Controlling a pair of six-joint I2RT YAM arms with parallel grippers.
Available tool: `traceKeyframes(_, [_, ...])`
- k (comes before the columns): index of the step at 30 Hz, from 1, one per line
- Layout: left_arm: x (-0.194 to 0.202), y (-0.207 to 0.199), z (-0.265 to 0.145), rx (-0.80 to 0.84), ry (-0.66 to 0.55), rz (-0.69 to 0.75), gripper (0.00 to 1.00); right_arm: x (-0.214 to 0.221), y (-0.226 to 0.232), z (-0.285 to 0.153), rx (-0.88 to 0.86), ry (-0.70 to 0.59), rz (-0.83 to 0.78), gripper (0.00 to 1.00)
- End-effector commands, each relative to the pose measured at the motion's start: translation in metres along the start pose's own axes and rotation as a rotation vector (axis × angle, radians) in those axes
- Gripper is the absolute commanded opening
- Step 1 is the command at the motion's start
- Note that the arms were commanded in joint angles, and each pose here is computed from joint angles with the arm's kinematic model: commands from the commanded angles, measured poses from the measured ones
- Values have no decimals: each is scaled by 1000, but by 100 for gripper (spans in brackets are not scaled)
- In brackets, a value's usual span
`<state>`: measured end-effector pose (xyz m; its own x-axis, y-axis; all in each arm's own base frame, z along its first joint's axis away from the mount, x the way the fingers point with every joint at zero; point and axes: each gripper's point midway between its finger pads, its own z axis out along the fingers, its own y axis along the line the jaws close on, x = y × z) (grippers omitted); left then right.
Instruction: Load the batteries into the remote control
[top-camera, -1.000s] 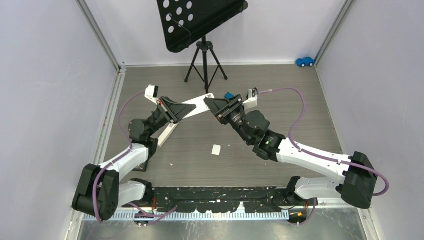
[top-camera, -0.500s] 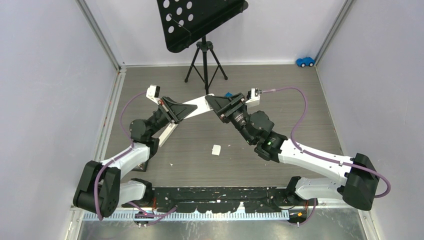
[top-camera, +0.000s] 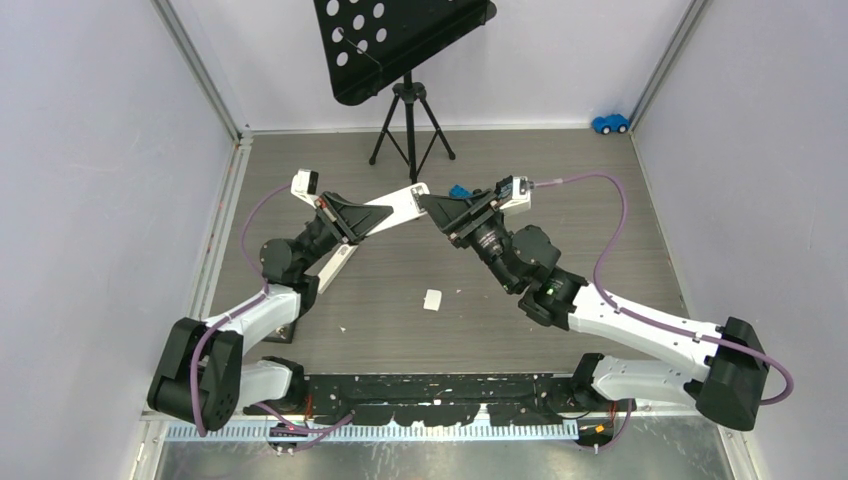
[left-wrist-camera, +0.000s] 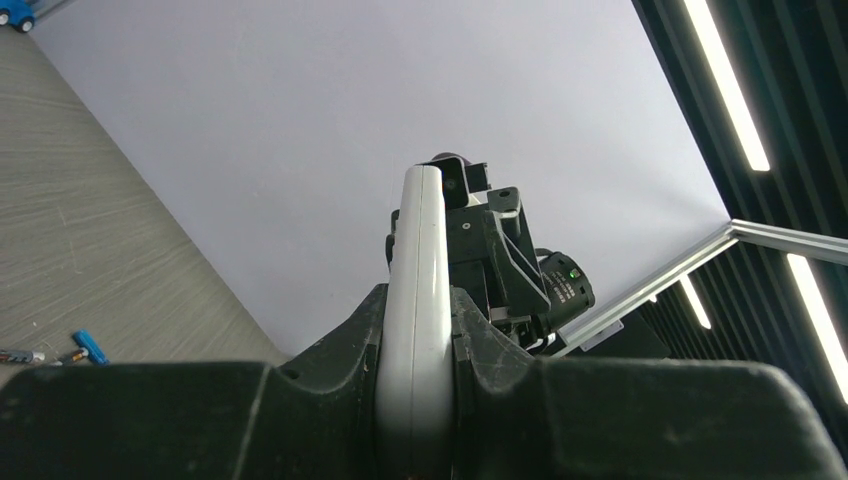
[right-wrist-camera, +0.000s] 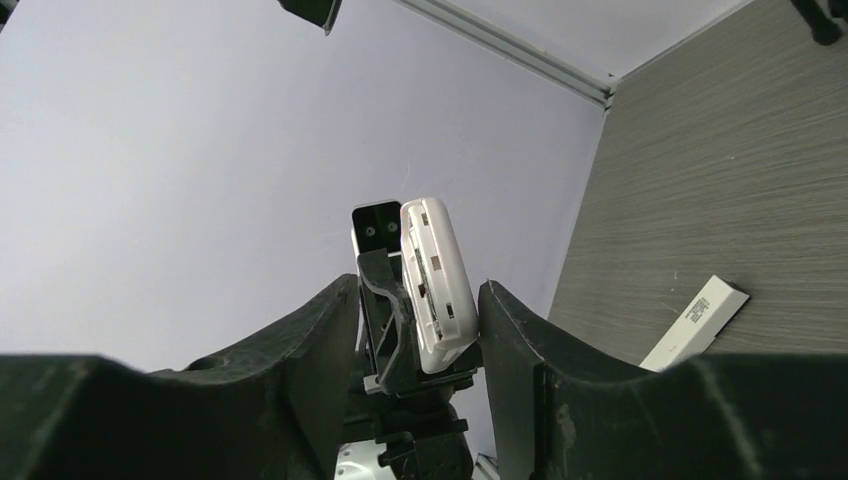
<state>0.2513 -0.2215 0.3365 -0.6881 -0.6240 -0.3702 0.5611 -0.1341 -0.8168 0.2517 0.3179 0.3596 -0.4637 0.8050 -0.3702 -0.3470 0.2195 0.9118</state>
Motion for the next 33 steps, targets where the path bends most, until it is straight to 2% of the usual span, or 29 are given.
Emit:
traceKeyframes(1, [-6, -18, 2, 67, -28, 45, 0, -23, 0, -7, 35, -83, -48, 50])
traceKeyframes(8, [-6, -18, 2, 66, -26, 43, 0, -25, -6, -6, 82, -78, -115, 40])
traceKeyframes(21, [-6, -22, 3, 76, -21, 49, 0, -4, -21, 8, 153, 15, -212, 29])
traceKeyframes(33, [-4, -31, 3, 98, -4, 66, 0, 32, -29, 18, 166, 175, -229, 22])
